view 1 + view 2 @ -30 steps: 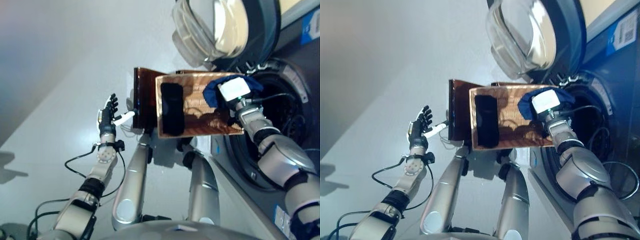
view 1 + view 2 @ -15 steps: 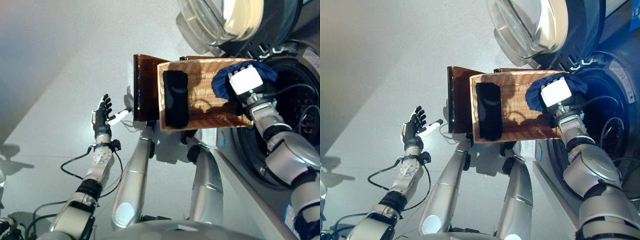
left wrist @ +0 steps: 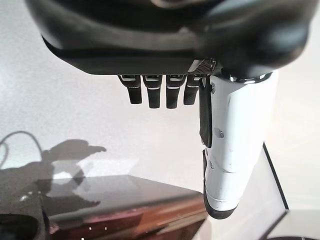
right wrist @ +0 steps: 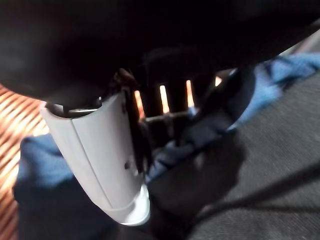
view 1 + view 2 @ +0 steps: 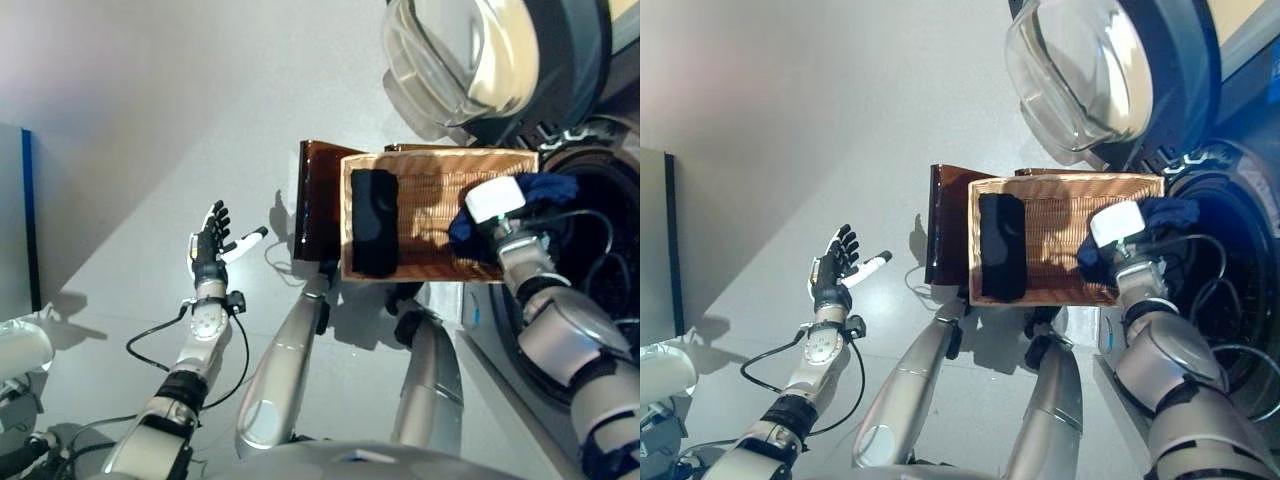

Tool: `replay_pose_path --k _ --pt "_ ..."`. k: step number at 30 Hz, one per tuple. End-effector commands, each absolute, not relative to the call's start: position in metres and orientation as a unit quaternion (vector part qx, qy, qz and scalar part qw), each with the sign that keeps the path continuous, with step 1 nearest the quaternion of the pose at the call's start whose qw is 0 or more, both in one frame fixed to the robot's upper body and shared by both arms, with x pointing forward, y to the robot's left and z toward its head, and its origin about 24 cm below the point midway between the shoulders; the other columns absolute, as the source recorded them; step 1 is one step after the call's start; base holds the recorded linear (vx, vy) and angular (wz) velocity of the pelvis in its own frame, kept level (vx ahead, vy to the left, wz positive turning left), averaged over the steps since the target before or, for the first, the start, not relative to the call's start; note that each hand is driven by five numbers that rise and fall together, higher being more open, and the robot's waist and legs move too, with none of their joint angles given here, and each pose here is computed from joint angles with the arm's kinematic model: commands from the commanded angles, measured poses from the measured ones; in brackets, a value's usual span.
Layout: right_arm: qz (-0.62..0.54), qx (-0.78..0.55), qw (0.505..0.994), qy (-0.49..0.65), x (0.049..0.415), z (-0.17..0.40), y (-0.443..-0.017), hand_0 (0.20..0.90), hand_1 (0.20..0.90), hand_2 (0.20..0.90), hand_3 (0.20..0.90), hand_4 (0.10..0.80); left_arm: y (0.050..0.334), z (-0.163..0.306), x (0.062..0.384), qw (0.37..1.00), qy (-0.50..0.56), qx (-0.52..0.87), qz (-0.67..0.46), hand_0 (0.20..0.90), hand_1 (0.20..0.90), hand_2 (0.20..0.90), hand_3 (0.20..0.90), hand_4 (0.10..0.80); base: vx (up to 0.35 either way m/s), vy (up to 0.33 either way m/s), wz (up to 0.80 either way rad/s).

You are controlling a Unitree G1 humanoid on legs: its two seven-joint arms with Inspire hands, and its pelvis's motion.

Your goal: Pick up the clothes and place them into the washing machine

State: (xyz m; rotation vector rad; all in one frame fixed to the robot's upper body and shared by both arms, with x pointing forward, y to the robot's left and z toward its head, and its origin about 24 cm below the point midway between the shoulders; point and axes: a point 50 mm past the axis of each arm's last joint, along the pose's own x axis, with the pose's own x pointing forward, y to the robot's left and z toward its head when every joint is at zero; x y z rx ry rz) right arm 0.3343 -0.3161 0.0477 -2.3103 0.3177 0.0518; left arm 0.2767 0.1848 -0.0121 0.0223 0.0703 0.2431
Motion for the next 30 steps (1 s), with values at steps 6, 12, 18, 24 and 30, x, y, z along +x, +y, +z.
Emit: replay_pose_path --k 6,12,18,24,30 --pt "-0.031 -0.920 0.351 0.171 0.321 0.074 -0.360 0.200 0.200 0.200 0.200 0.300 0.198 -0.019 0.270 0.988 0.034 0.027 0.147 0.900 0.900 0.900 0.900 0.800 0.010 0.002 -0.07" --pt "-0.059 -0.915 0.359 0.175 0.323 0.084 -0.364 0.200 0.200 0.200 0.200 0.300 0.202 -0.028 0.266 0.987 0.060 0.036 0.148 0.900 0.900 0.900 0.900 0.800 -0.029 0.011 -0.04" --pt "-0.211 -0.772 0.575 0.167 0.330 0.103 -0.366 0.200 0.200 0.200 0.200 0.300 0.201 -0.032 0.263 0.986 0.071 0.053 0.139 0.900 0.900 0.900 0.900 0.800 0.034 0.014 -0.08" --pt "-0.384 -0.490 0.768 0.148 0.331 0.122 -0.376 0.200 0.200 0.200 0.200 0.300 0.207 -0.039 0.252 0.984 0.087 0.051 0.146 0.900 0.900 0.900 0.900 0.800 0.047 0.065 -0.06" --pt "-0.481 -0.194 0.848 0.111 0.326 0.114 -0.377 0.200 0.200 0.200 0.200 0.300 0.210 -0.046 0.240 0.982 0.103 0.059 0.145 0.900 0.900 0.900 0.900 0.800 0.024 0.098 -0.08"
